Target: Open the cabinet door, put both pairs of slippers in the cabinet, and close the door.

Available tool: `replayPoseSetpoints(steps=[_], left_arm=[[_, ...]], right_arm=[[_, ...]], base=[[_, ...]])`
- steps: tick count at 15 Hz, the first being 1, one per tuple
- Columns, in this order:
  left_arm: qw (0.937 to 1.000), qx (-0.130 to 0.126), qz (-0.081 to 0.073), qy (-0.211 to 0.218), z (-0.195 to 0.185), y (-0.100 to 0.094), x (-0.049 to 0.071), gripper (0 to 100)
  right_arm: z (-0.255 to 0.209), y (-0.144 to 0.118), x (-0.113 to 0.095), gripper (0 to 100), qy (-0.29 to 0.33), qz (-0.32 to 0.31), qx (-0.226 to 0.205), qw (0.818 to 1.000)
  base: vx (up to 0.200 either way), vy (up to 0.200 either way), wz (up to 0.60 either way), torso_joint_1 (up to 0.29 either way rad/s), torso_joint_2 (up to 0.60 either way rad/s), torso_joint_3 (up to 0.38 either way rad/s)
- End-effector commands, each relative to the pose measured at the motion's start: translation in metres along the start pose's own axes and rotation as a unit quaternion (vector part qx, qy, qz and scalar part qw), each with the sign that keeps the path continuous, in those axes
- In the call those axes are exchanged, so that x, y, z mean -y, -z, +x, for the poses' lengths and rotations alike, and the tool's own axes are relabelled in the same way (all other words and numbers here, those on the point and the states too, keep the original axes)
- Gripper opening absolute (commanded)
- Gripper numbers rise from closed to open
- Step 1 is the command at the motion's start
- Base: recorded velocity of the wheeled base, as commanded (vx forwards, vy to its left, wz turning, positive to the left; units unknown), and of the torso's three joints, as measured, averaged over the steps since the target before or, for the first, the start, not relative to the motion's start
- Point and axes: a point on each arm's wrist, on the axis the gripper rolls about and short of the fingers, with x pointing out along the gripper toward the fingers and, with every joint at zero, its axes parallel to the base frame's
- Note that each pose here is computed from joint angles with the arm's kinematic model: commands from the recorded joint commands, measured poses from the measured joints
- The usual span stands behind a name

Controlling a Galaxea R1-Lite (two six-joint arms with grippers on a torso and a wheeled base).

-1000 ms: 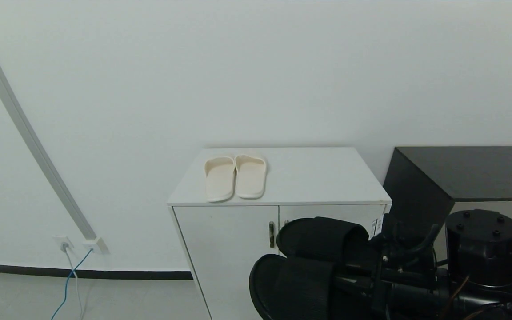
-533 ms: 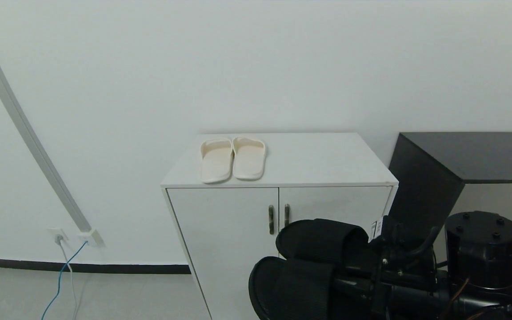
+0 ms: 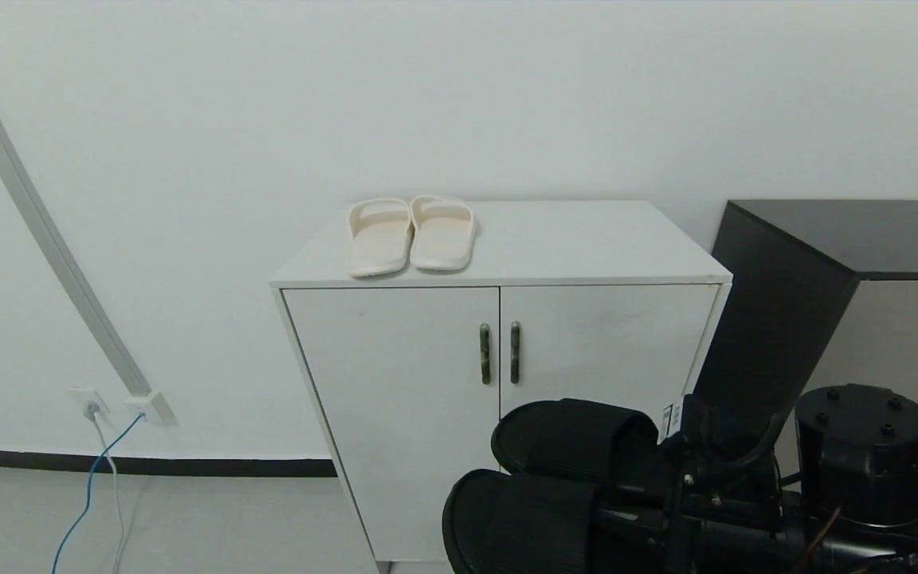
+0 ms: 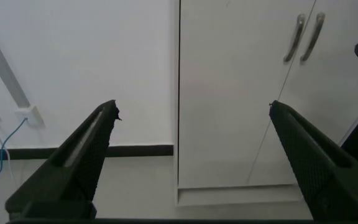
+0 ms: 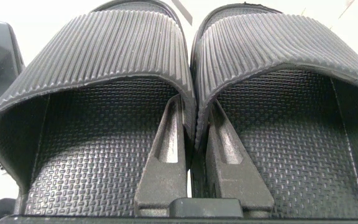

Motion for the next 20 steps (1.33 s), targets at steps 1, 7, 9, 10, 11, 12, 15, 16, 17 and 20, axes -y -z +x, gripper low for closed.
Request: replayPoseSetpoints(steps=[1, 7, 9, 10, 11, 12, 15, 16, 17, 20], left_arm=[[1.0000, -0.001, 0.000, 0.000, 0.000, 0.000, 0.000, 100], [1.0000, -0.001, 0.002, -0.001, 0.000, 0.000, 0.000, 100], [1.0000, -0.001, 0.003, 0.001, 0.000, 0.000, 0.000, 100], [1.0000, -0.001, 0.003, 0.001, 0.000, 0.000, 0.000, 100], [1.0000, 0.002, 0.004, 0.002, 0.000, -0.001, 0.000, 100], [1.0000, 0.002, 0.004, 0.002, 0.000, -0.002, 0.000, 100], [0.9999, 0.008, -0.002, 0.006, -0.001, -0.015, 0.000, 100], [0.9989, 0.029, -0.031, 0.021, -0.004, -0.039, 0.001, 100], [0.9964, 0.036, -0.069, 0.034, -0.005, -0.057, 0.001, 100], [0.9913, -0.017, -0.079, 0.104, 0.010, -0.067, 0.004, 100]], right_arm=[[0.000, 0.000, -0.001, 0, -0.001, -0.001, 0.000, 1.000], [0.000, 0.000, -0.001, 0, -0.002, -0.001, -0.001, 1.000], [0.000, 0.000, -0.002, 0, -0.004, -0.002, 0.001, 1.000], [-0.001, 0.000, -0.002, 0, -0.004, -0.002, 0.001, 1.000], [-0.001, 0.000, -0.003, 0, -0.005, -0.003, 0.002, 1.000], [0.000, 0.000, -0.004, 0, -0.007, -0.003, 0.002, 1.000], [0.001, 0.001, -0.004, 0, -0.009, -0.002, -0.001, 1.000], [0.001, 0.002, -0.004, 0, -0.009, -0.002, -0.002, 1.000], [0.001, 0.002, -0.004, 0, -0.009, -0.002, -0.002, 1.000], [0.000, 0.002, -0.005, 0, -0.008, -0.003, -0.001, 1.000]], base=[[0.000, 0.000, 0.00, -0.173, 0.51, 0.325], [0.000, 0.000, 0.00, -0.150, 0.48, 0.331], [0.000, 0.000, 0.00, -0.117, 0.47, 0.347], [0.000, 0.000, 0.00, -0.085, 0.45, 0.359], [0.000, 0.000, 0.00, -0.090, 0.45, 0.369], [0.000, 0.000, 0.00, -0.080, 0.45, 0.354], [0.000, 0.000, 0.00, -0.041, 0.44, 0.393], [0.000, 0.000, 0.00, 0.002, 0.27, 0.246], [0.000, 0.000, 0.00, 0.000, 0.00, 0.000], [0.000, 0.000, 0.00, 0.000, 0.00, 0.000]])
